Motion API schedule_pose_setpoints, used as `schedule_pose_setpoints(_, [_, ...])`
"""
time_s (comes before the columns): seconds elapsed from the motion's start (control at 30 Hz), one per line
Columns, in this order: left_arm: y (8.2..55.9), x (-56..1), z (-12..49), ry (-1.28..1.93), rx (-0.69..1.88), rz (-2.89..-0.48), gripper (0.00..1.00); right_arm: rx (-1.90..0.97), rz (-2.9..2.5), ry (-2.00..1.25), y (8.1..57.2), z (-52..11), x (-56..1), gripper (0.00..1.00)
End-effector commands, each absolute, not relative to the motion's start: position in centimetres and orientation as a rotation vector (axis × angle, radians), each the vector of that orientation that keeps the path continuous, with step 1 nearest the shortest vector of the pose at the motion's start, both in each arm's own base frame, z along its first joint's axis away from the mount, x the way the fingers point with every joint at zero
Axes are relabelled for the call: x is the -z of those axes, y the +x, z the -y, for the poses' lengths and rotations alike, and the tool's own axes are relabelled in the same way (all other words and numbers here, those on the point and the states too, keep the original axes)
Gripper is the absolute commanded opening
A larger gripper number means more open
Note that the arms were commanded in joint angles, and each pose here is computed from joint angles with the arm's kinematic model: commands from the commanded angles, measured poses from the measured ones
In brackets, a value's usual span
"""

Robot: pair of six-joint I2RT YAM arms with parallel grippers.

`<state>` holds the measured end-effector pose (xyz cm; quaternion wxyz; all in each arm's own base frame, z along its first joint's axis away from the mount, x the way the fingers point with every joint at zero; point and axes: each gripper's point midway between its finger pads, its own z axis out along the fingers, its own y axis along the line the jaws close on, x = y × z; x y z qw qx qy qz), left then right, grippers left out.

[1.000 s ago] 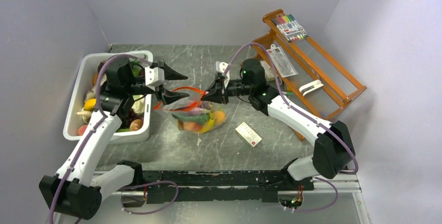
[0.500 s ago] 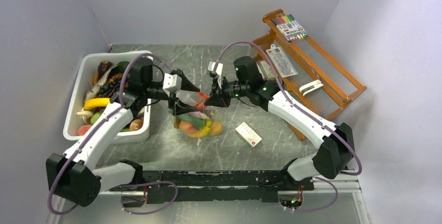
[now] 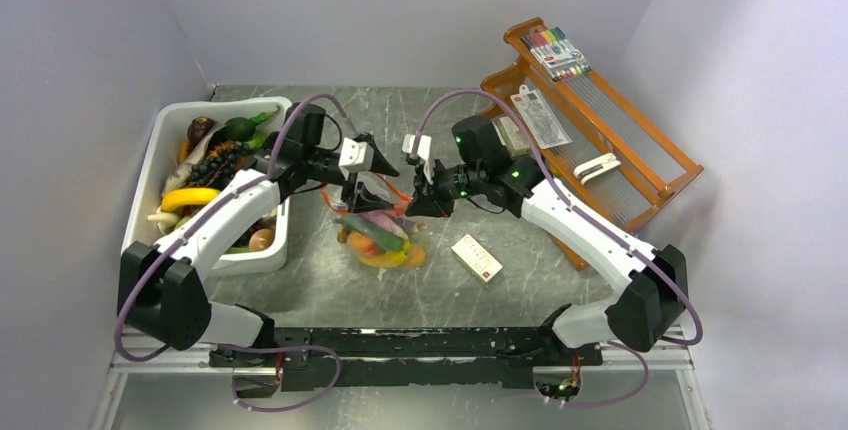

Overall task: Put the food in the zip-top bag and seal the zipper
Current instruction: Zip the zipper food storage bag at the center of the board.

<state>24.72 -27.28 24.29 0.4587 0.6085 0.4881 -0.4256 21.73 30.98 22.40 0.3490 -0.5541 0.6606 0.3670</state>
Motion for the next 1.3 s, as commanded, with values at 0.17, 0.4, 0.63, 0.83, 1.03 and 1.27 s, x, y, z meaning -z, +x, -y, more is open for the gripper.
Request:
schedule_pose_setpoints(0.17, [24.4, -22.7, 28.0, 1.618, 1.063, -1.212, 0.18, -0.890, -1.660, -1.372, 22.5, -30.9, -23.7, 0.03])
schedule_pose_setpoints(0.4, [24.6, -23.0, 27.5, 1.557, 0.988, -1.252, 0.07, -0.828, -1.612, -1.147, 23.9, -29.6, -24.2, 0.41])
schedule_pose_setpoints(0.63, [23.1, -24.1, 27.3, 1.534, 0.972, -1.119, 0.07, -0.910, -1.380, -1.055, 22.1, -29.4, -26.1, 0.48])
schedule_pose_setpoints(0.83, [22.6, -24.5, 27.3, 1.537, 0.984, -1.091, 0.07, -0.974, -1.306, -1.014, 21.6, -29.6, -26.0, 0.42])
schedule_pose_setpoints(1.03, [22.0, -24.5, 27.1, 1.545, 0.985, -1.064, 0.07, -1.016, -1.259, -1.065, 21.1, -30.4, -25.2, 0.37])
schedule_pose_setpoints(1.27, [21.5, -25.0, 27.0, 1.531, 0.975, -1.040, 0.07, -1.022, -1.248, -1.073, 21.3, -30.7, -24.8, 0.21])
